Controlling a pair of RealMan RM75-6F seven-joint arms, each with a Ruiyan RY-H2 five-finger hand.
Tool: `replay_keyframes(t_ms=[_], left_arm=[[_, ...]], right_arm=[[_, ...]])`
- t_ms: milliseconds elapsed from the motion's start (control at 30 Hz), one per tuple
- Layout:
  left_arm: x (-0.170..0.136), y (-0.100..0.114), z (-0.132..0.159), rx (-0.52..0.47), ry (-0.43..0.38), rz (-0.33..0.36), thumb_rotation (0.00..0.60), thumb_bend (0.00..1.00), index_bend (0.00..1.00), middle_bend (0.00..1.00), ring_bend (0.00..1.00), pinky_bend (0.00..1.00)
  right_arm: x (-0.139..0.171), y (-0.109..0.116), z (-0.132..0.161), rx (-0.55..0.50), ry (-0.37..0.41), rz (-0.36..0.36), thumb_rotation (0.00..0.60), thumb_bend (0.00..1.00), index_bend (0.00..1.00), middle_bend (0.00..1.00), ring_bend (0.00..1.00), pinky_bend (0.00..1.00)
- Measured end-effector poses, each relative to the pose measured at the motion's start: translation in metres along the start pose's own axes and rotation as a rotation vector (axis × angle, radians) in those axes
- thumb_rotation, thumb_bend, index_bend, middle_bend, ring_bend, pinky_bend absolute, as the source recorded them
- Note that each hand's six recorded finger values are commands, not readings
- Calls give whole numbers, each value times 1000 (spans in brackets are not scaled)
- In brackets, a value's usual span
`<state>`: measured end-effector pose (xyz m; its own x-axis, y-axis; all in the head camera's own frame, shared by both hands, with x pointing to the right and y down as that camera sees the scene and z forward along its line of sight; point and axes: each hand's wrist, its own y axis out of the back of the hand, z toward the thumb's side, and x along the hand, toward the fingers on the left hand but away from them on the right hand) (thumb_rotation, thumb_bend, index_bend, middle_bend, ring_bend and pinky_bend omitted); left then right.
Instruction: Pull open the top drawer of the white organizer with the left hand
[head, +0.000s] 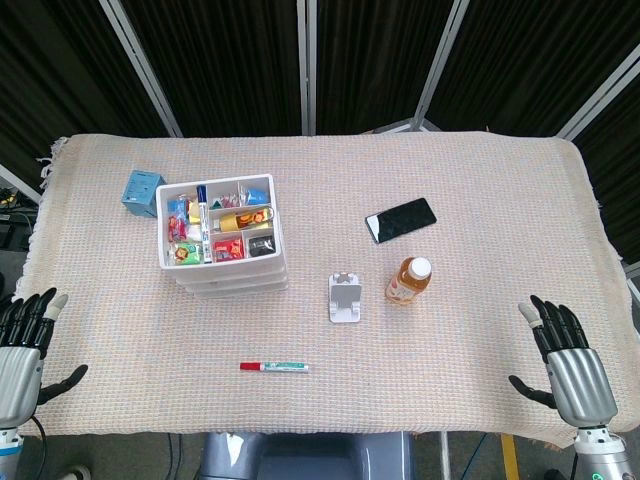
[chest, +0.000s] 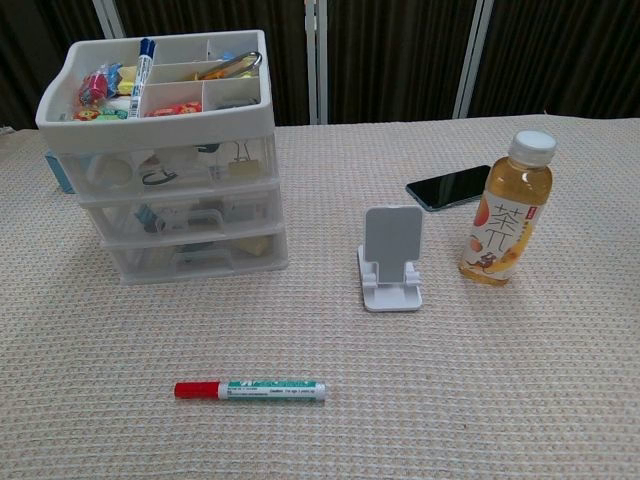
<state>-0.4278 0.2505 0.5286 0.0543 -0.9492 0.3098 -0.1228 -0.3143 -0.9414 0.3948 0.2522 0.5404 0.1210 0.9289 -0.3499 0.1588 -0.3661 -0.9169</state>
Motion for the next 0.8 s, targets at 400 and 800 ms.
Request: replay_keyframes(t_ms=[400, 800], left_arm=[[0, -2, 1, 0, 2, -5, 600, 136, 0, 0, 0, 0], [5, -4, 5, -34, -10, 1, 600, 316, 0, 187, 237, 189]], right_arm=[[1, 1, 1, -2, 4, -4, 600, 18, 0, 0, 0, 0], [0, 1, 0, -3, 1, -2, 600, 18, 0, 0, 0, 0]])
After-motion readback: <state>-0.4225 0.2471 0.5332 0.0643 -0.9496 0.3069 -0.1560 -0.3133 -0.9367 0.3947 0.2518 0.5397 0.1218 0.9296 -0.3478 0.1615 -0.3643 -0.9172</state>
